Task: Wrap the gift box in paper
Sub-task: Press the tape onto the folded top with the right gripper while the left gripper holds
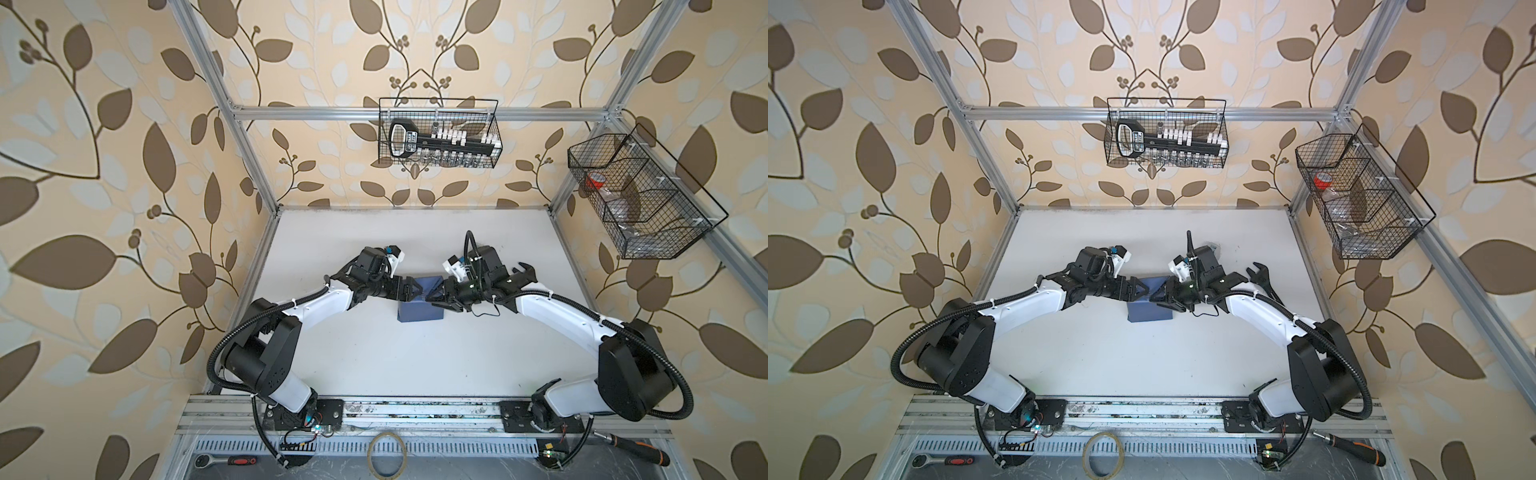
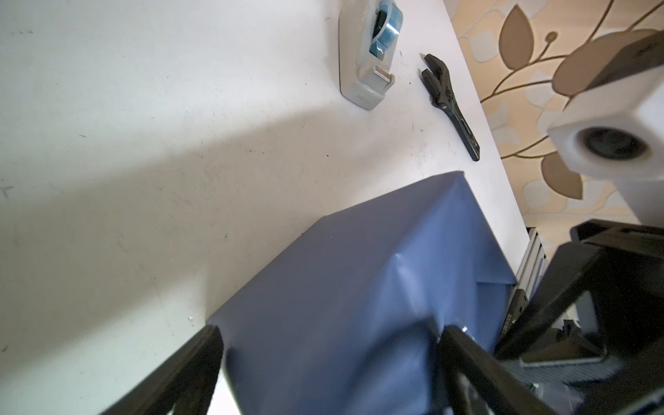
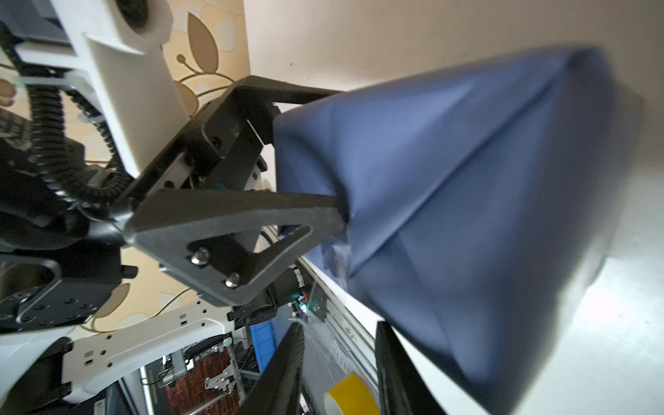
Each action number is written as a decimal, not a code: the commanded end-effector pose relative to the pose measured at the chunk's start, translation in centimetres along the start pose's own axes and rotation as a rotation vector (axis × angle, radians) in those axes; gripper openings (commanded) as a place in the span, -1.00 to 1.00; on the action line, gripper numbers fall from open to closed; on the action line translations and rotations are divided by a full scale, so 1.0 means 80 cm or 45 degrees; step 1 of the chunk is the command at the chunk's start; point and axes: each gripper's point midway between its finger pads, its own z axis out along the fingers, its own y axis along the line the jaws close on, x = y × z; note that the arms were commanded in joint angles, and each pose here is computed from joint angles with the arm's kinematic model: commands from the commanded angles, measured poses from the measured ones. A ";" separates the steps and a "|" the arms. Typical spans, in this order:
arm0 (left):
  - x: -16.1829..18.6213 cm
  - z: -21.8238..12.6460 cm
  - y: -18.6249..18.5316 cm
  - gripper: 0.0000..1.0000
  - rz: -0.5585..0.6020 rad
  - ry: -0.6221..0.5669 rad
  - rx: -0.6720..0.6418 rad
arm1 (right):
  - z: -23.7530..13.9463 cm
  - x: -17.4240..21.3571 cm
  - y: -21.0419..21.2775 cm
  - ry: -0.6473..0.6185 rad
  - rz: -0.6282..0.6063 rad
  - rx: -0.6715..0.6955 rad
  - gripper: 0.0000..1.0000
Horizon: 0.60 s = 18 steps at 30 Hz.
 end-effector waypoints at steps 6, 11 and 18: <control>0.051 0.007 0.044 0.89 -0.020 0.162 -0.190 | -0.032 -0.016 0.026 -0.160 -0.235 0.107 -0.41; 0.049 0.006 0.043 0.90 -0.020 0.154 -0.190 | -0.010 -0.024 0.032 -0.130 -0.272 0.116 -0.78; 0.048 0.006 0.043 0.90 -0.019 0.152 -0.187 | 0.013 -0.025 0.025 -0.081 -0.283 0.131 -0.97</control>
